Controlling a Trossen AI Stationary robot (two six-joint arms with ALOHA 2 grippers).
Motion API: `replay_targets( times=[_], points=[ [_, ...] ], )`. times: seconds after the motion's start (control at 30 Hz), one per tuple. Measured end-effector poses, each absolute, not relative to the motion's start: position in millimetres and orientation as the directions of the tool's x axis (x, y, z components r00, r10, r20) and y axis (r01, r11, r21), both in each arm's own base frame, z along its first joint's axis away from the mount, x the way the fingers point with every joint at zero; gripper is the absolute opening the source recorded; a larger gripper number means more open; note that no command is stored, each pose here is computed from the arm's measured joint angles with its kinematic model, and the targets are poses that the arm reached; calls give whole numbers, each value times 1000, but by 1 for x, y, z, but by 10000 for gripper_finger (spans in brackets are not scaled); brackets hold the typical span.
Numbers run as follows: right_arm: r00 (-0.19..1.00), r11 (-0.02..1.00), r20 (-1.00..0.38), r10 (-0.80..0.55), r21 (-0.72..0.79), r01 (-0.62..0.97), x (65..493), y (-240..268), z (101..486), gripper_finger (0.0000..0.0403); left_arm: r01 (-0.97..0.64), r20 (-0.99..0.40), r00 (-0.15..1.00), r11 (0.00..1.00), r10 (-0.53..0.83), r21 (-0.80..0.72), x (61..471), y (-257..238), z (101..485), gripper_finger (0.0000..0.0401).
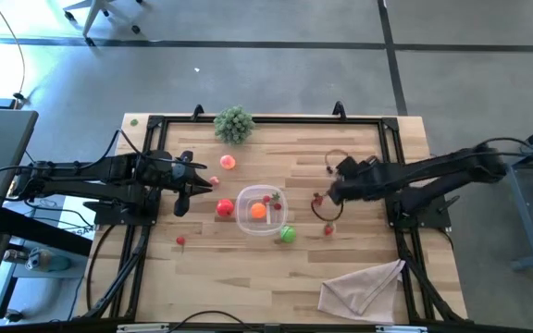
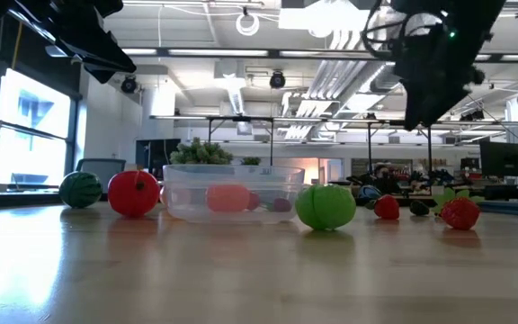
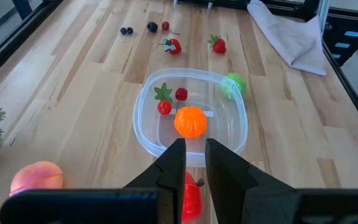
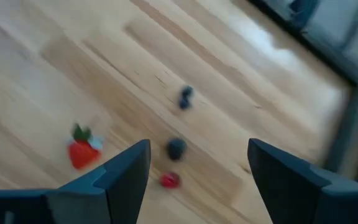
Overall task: Pick and placing Produce into tupperware
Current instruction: Put the top blueberry into the transparent bin
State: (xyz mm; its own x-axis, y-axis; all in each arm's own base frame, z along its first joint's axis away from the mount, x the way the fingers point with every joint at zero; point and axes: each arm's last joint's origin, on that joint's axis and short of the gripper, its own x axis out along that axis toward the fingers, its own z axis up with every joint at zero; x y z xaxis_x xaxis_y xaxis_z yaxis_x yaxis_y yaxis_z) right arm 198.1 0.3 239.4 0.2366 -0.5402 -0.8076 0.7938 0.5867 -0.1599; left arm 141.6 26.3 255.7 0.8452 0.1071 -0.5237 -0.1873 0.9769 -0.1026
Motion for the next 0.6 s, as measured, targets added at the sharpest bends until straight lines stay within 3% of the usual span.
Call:
replay_targets(
  times=[0.2, 0.43, 0.6],
  points=[
    [382, 529, -802, -459, 99, 843, 191, -38, 224, 256, -187, -524, 845, 977, 107, -102, 142, 26, 256, 51],
    [359, 471, -801, -479, 111, 875, 195, -72, 212, 223, -187, -524, 845, 977, 107, -102, 142, 26, 256, 51],
    [370, 483, -812, -451, 126, 866, 205, -82, 202, 197, -187, -524, 845, 977, 107, -102, 142, 26, 256, 51]
  ],
)
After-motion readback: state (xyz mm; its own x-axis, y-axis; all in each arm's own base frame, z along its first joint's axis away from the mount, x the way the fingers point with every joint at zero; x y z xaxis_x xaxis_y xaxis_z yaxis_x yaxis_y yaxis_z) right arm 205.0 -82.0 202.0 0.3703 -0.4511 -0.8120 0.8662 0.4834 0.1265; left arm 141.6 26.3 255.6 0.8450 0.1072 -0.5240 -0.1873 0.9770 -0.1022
